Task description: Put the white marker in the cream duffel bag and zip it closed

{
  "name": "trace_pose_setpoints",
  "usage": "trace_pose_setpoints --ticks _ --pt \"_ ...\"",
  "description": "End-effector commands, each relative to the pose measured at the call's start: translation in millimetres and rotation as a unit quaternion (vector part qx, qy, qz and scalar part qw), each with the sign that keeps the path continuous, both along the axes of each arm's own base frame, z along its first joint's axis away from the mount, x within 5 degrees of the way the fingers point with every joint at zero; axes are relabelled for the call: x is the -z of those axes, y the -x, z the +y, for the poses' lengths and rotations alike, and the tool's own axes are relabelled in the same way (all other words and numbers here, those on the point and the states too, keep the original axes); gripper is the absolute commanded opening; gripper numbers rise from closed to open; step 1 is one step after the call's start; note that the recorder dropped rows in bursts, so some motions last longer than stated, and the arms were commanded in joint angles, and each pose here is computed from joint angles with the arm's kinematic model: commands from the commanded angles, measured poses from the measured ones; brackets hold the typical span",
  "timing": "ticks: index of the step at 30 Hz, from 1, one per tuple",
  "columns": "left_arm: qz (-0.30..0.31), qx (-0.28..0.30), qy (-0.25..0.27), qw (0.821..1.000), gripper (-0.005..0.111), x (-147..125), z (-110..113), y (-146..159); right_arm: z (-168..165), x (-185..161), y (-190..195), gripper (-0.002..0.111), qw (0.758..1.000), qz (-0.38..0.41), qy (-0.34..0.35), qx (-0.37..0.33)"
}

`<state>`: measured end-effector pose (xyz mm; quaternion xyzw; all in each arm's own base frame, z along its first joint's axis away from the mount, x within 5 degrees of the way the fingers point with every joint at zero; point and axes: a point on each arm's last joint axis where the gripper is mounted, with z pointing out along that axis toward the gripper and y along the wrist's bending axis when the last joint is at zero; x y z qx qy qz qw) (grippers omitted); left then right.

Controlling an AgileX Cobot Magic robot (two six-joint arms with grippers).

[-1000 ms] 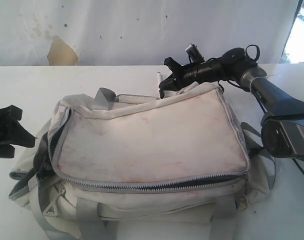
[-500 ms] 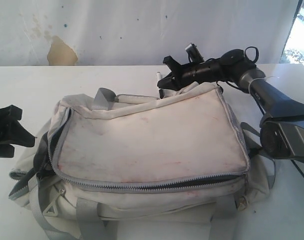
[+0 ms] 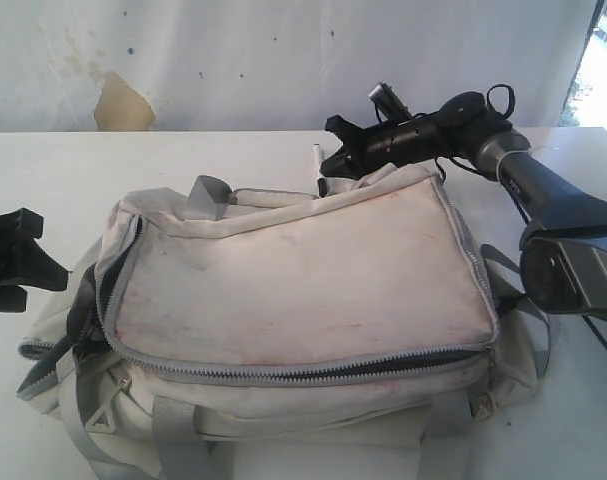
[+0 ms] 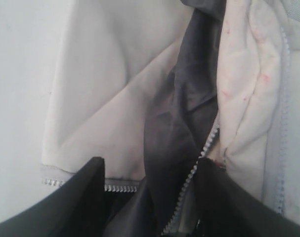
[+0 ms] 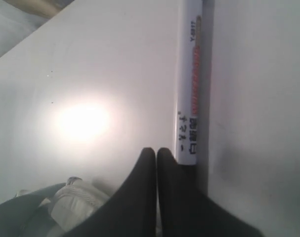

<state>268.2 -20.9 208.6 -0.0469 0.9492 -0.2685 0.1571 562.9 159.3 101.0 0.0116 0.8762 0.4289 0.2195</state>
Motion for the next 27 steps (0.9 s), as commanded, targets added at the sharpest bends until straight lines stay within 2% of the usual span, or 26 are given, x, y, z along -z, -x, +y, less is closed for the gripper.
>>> trace_pose_setpoints --ticks 1,5,10,13,19,27 --pt "-0.007 0.001 -0.002 1.000 0.057 -2 -1 0 -1 -18 0 0.000 0.999 -0.028 0.009 -0.013" --pt "-0.007 0.001 -0.002 1.000 0.057 -2 -1 0 -2 -31 0 0.000 0.999 -0.038 0.012 -0.016" --pt "-0.007 0.001 -0.002 1.000 0.057 -2 -1 0 -8 -30 -1 0.000 0.997 -0.055 0.062 -0.013" --pt "-0.007 0.001 -0.002 1.000 0.057 -2 -1 0 -5 -22 3 0.000 0.989 -0.069 0.119 -0.057" --pt "-0.009 -0.001 -0.004 1.000 0.057 -2 0 0 9 -25 8 0.000 0.968 -0.157 0.134 -0.146" --pt "-0.009 -0.001 -0.004 1.000 0.057 -2 0 0 23 -2 12 0.000 0.953 -0.162 0.184 -0.177"
